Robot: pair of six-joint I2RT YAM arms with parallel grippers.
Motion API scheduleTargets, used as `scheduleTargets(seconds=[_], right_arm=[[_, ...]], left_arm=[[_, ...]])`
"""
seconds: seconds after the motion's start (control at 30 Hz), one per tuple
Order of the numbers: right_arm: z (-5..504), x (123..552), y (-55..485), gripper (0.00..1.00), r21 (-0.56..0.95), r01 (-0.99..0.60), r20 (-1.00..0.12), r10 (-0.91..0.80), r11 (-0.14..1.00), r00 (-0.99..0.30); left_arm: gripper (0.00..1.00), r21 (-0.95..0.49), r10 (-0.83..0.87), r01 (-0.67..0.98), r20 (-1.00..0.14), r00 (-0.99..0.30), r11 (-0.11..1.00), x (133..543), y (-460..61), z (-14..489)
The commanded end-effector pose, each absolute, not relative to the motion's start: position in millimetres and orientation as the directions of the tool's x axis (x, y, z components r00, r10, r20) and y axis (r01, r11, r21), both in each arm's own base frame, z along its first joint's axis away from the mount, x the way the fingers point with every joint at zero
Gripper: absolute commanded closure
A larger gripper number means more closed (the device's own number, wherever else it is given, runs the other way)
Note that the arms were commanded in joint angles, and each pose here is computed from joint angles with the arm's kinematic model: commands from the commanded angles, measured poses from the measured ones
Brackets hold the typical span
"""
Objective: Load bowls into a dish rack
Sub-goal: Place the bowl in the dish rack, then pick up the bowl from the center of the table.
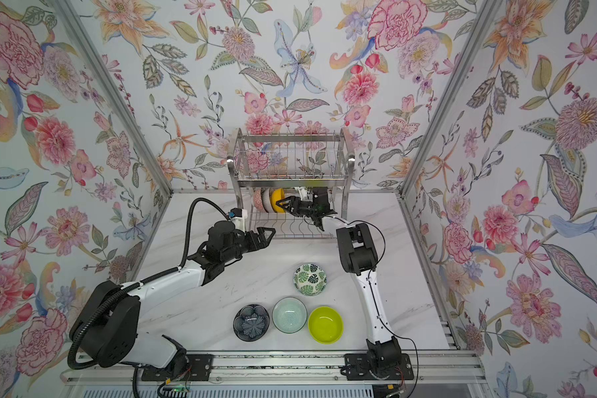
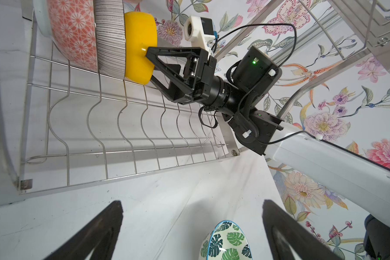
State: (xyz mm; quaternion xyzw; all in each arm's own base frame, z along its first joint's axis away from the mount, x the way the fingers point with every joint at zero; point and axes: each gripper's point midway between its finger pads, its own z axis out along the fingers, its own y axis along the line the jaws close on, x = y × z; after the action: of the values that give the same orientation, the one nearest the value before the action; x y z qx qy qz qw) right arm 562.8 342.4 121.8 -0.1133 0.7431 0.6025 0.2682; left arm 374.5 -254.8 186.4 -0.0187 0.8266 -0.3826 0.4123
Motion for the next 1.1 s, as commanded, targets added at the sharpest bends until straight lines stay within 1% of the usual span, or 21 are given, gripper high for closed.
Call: scheduleTargets(seconds=[0.0, 0.2, 0.23, 0.27, 0.4, 0.6, 0.77, 0.87, 1.07], right_arm=[[169, 560, 335, 0.29, 0.77, -0.591, -0.634, 0.185, 0.239, -0.751], [179, 549, 326, 0.1, 0.756, -0.601, -0.652, 0.221, 0.259, -0.725], [179, 547, 324, 0.04, 0.754, -0.6, -0.654, 0.225, 0.267, -0.722], [181, 544, 322, 0.01, 0.751, -0.603, -0.658, 0.228, 0.271, -0.718], [185, 531, 315, 0.01, 0.739, -0.605, -0.67, 0.24, 0.296, -0.702], [180, 511, 306, 0.01, 0.725, -0.577, -0.677, 0.233, 0.375, -0.698], [173, 495, 296, 0.01, 0.685, -0.554, -0.698, 0.207, 0.473, -0.686], [168, 483, 291, 0.02, 0.654, -0.537, -0.707, 0.179, 0.533, -0.684], [147, 453, 281, 0.01, 0.555, -0.479, -0.708, 0.085, 0.68, -0.701]], left_arm=[[0.01, -0.648, -0.353, 0.291, -0.674, -0.649, 0.704, 381, -254, 195], [0.01, -0.642, -0.349, 0.292, -0.679, -0.646, 0.709, 381, -253, 196], [0.01, -0.64, -0.349, 0.29, -0.68, -0.645, 0.711, 381, -252, 195], [0.01, -0.638, -0.348, 0.29, -0.681, -0.644, 0.714, 381, -252, 195], [0.01, -0.63, -0.342, 0.288, -0.686, -0.643, 0.721, 381, -251, 194], [0.01, -0.632, -0.351, 0.266, -0.677, -0.647, 0.728, 383, -248, 193], [0.01, -0.687, -0.412, 0.167, -0.592, -0.692, 0.707, 379, -241, 189], [0.01, -0.692, -0.426, 0.107, -0.55, -0.719, 0.714, 374, -237, 184], [0.01, -0.671, -0.426, 0.055, -0.53, -0.733, 0.739, 363, -226, 183]])
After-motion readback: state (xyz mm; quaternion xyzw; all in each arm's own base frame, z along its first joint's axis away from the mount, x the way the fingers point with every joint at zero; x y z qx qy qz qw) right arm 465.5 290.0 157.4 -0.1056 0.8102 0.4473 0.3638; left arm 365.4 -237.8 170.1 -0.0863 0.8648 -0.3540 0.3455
